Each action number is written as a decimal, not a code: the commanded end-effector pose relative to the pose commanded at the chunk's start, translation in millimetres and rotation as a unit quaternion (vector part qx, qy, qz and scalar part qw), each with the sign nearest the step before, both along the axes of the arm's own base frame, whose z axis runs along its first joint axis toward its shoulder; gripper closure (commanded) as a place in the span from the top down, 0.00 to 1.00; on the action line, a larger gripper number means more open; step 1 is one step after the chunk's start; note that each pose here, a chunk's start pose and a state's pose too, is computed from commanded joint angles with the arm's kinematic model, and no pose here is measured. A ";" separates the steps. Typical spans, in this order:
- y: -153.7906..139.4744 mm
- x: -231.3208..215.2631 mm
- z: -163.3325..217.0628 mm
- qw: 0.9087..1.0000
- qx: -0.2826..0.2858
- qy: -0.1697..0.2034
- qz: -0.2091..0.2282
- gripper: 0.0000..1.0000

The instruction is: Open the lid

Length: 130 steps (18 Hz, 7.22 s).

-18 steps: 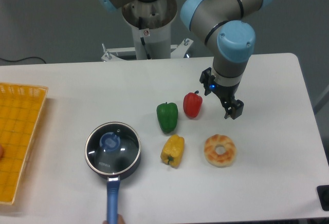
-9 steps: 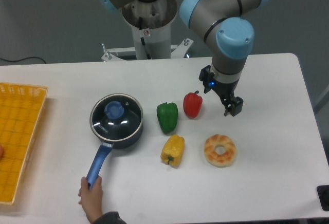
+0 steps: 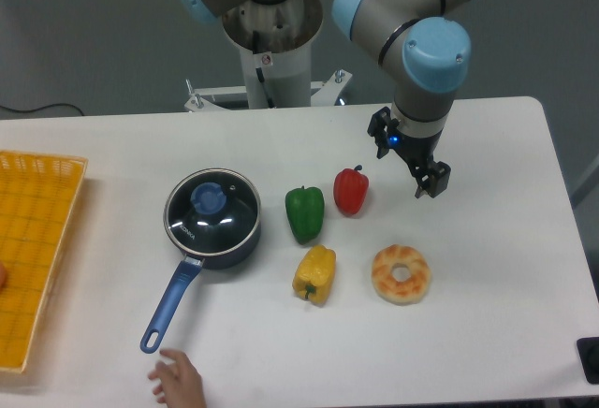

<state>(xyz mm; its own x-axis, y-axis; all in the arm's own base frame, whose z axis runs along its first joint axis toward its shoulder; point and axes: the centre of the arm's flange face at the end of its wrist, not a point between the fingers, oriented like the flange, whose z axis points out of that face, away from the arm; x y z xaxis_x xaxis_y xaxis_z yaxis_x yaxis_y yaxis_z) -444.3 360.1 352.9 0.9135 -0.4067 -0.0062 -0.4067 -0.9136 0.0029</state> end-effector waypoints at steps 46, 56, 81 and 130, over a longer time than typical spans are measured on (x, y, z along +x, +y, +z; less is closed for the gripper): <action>146.4 259.9 -50.7 0.999 0.003 0.011 -0.046 0.99; 155.8 255.5 -56.4 0.999 -0.002 0.013 -0.037 0.99; 174.4 264.2 -72.9 0.999 -0.003 0.012 -0.049 0.88; 173.4 230.3 -32.7 0.997 0.004 0.070 -0.028 0.48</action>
<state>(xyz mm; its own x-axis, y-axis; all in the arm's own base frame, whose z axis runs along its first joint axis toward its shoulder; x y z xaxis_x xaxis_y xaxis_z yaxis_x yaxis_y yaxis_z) -214.0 533.5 320.2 0.8793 -0.4563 -0.1365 -0.4530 -0.8897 0.0561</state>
